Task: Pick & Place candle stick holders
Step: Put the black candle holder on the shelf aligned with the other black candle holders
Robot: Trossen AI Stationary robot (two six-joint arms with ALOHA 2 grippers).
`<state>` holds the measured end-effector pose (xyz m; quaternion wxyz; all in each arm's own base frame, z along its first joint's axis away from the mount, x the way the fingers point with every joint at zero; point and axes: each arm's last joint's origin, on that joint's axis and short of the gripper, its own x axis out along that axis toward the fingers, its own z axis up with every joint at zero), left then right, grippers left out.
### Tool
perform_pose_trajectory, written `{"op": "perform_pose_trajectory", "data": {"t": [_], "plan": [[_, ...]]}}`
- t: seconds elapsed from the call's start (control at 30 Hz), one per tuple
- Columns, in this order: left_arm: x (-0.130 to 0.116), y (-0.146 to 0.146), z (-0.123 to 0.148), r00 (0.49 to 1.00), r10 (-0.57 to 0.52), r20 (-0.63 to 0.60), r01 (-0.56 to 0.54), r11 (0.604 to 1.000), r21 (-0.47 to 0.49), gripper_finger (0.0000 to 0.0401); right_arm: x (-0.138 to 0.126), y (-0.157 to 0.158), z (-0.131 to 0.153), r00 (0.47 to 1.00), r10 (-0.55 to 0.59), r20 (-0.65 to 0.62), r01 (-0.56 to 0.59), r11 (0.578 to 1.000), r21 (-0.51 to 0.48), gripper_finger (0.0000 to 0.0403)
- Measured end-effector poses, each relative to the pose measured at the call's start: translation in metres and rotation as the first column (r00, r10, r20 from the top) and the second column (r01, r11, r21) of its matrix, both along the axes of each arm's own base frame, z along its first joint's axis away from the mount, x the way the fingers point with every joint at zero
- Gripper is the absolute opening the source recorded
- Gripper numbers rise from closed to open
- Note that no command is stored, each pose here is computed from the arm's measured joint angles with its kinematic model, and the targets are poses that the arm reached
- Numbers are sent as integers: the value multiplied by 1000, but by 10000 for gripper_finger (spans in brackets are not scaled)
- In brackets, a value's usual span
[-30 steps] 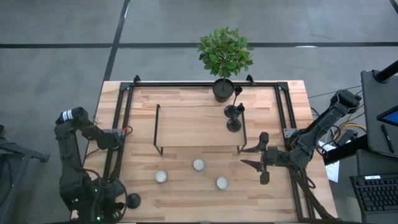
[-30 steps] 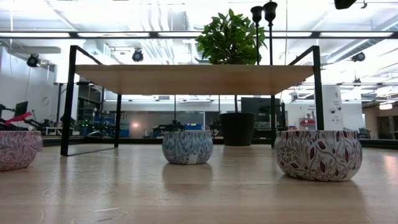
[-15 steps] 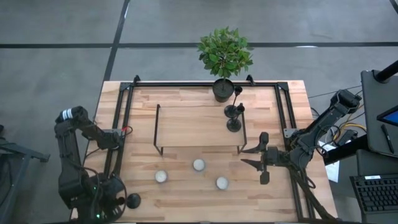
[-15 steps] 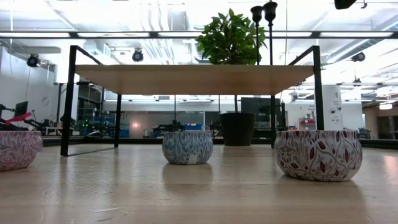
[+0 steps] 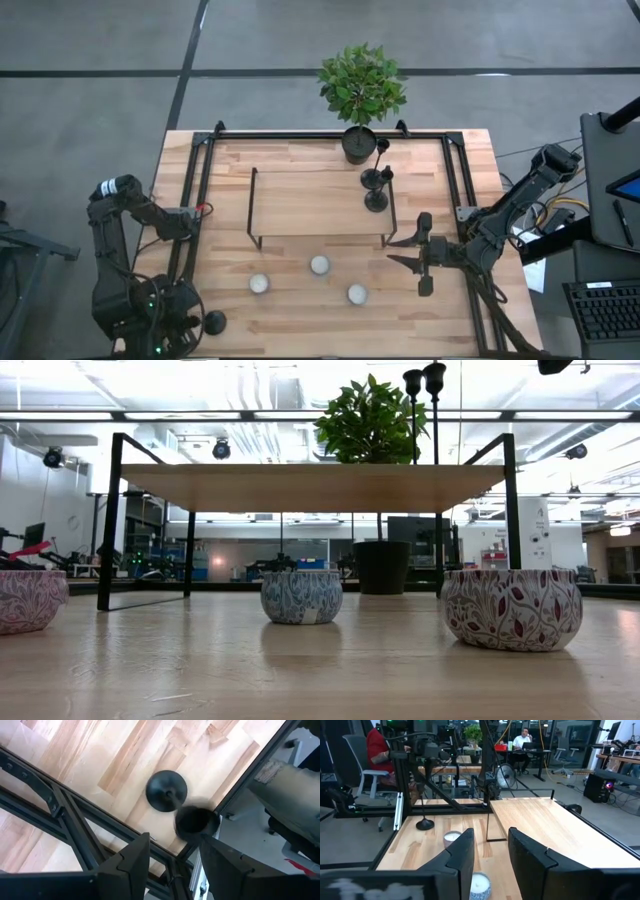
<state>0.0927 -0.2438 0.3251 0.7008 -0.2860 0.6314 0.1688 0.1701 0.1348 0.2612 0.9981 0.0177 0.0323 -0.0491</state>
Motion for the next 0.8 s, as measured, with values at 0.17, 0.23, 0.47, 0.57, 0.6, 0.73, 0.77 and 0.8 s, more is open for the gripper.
{"op": "perform_pose_trajectory", "data": {"t": [0.17,0.23,0.47,0.57,0.6,0.73,0.77,0.8], "plan": [[-1,1,2,1000,-8,-10,8,1000,5,167,0,0,0,1000,1,-2,-1,1000,-1,107],[-1,4,2,999,-24,25,23,999,46,167,0,0,0,1000,1,-2,-1,1000,-2,105],[-5,1,4,999,-11,-35,11,1000,-5,167,0,0,0,1000,1,-2,-1,1000,-1,99],[-8,-5,4,999,10,-34,-12,998,-60,167,0,0,0,1000,2,-2,-2,1000,-1,97],[-8,-6,3,999,9,-35,-11,997,-70,167,0,0,0,1000,2,-3,-2,1000,-1,95],[-8,-7,-5,999,-6,-40,5,1000,-25,167,0,0,-1,1000,2,-4,-2,1000,-2,91],[-7,-8,-8,999,-13,-41,12,1000,-17,167,0,0,-1,1000,2,-4,-2,1000,-3,89],[-7,-8,-11,999,-20,-41,20,1000,-3,167,0,0,-1,1000,2,-5,-2,1000,-4,88]]}}
